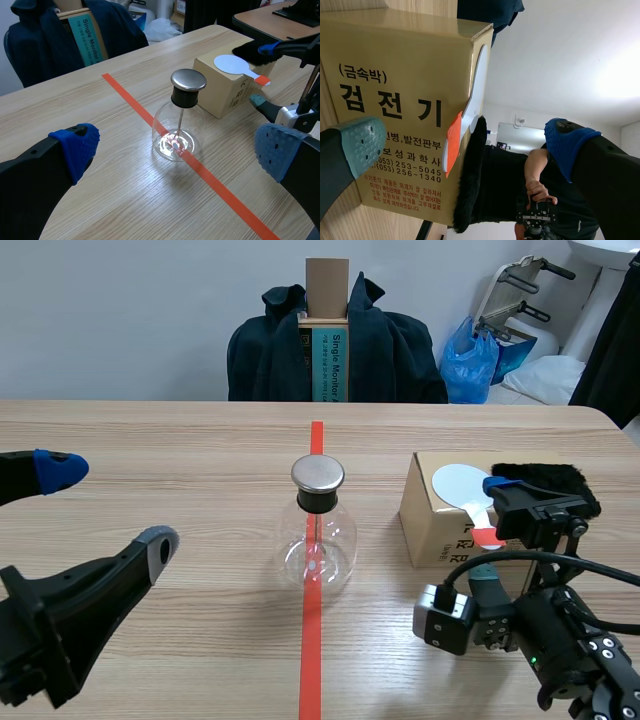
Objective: Do the electroscope experiment.
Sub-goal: 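Pick up the white charging plate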
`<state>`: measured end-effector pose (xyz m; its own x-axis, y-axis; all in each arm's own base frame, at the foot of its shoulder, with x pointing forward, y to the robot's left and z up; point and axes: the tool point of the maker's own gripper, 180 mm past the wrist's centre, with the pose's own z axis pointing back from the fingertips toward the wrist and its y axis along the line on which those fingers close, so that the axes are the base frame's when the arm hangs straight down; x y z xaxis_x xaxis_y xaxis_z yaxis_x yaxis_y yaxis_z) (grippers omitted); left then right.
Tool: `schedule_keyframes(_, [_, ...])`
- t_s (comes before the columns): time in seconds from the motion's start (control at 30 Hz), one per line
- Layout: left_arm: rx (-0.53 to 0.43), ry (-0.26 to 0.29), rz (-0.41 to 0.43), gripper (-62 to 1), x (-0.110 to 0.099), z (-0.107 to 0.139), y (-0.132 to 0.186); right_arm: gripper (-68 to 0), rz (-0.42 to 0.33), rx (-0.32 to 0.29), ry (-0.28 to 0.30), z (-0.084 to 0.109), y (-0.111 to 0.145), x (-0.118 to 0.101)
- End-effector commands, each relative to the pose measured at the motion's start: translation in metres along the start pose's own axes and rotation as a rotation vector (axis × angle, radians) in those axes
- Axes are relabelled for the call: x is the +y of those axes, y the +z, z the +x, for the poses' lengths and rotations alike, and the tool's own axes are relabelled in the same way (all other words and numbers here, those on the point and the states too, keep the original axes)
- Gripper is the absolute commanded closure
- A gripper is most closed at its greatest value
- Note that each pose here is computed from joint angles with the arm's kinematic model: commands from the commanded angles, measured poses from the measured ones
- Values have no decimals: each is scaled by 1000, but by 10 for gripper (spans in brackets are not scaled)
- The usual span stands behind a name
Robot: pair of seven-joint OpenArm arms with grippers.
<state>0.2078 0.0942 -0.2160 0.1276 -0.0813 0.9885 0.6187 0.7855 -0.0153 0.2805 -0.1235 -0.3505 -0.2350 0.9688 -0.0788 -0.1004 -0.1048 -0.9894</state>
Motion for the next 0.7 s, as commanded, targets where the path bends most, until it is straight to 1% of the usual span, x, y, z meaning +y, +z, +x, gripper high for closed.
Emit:
schedule_keyframes(0.0, [-29,0,-1,-623,-1,8,-1,-665,-35,2,20,-6,-5,-11])
schedule_keyframes(0.07, [-29,0,-1,-623,-1,8,-1,-606,-35,-6,27,-5,-5,-11])
schedule_keyframes(0.1, [-29,0,-1,-623,-1,8,-1,-564,-35,-9,28,-4,-5,-11])
schedule_keyframes(0.3, [-29,0,-1,-623,-1,8,-1,-284,-36,-12,30,-4,-5,-11])
schedule_keyframes(0.37, [-29,0,-1,-623,-1,8,-1,-230,-36,-14,30,-4,-5,-11])
schedule_keyframes(0.47, [-29,0,-1,-623,-1,8,-1,-178,-36,-15,31,-3,-5,-11])
schedule_keyframes(0.63, [-29,0,-1,-623,-1,8,-1,-17,-36,-16,33,-3,-5,-11])
schedule_keyframes(0.67, [-29,0,-1,-623,-1,8,-1,-8,-36,-16,33,-3,-5,-11])
